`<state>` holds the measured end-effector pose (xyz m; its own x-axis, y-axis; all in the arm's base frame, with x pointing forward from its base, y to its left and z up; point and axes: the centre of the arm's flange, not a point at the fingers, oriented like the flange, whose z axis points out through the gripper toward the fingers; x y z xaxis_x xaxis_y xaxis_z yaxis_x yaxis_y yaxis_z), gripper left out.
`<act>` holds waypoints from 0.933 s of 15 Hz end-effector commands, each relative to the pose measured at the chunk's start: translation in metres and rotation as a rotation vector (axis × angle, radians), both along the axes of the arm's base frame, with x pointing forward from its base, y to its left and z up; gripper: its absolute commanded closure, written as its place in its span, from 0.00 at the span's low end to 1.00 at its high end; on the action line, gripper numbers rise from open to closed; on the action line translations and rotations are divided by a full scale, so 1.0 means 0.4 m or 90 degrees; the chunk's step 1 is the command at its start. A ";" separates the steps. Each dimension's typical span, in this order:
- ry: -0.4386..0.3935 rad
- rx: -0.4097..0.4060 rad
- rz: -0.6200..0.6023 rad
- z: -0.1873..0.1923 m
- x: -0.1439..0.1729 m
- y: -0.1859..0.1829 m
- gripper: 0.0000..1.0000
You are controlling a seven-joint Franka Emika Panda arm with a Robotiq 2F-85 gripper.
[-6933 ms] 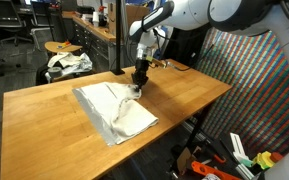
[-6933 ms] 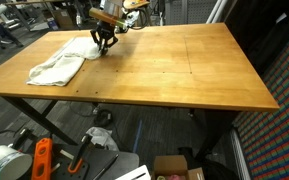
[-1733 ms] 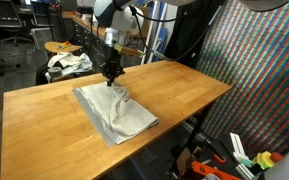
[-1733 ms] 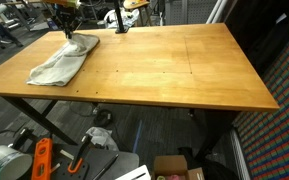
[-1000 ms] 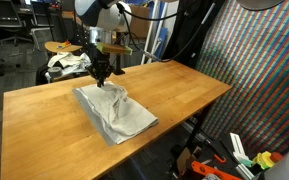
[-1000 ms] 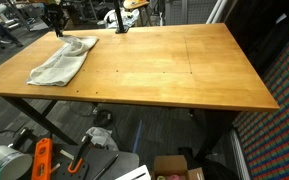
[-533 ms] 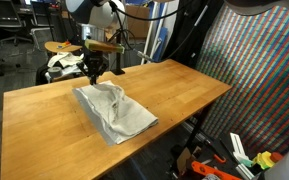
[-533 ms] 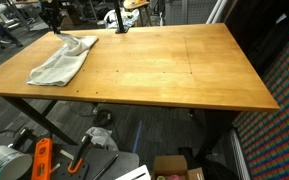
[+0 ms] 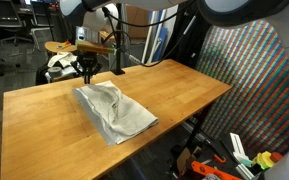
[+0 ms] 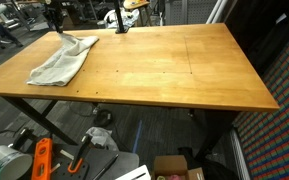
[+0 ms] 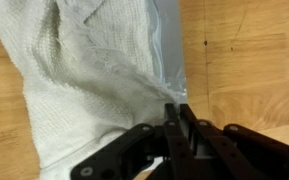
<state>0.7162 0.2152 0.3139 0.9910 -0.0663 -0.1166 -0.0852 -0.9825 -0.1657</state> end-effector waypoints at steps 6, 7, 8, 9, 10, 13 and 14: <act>-0.014 0.004 -0.055 0.021 0.104 0.030 0.88; -0.012 0.007 -0.056 0.024 0.108 0.032 0.89; -0.012 0.008 -0.057 0.026 0.109 0.037 0.89; -0.013 0.009 -0.058 0.028 0.110 0.041 0.90; -0.012 0.011 -0.058 0.033 0.112 0.046 0.91; 0.015 -0.007 -0.034 0.031 0.103 0.050 0.64; 0.018 -0.029 -0.013 0.021 0.087 0.047 0.60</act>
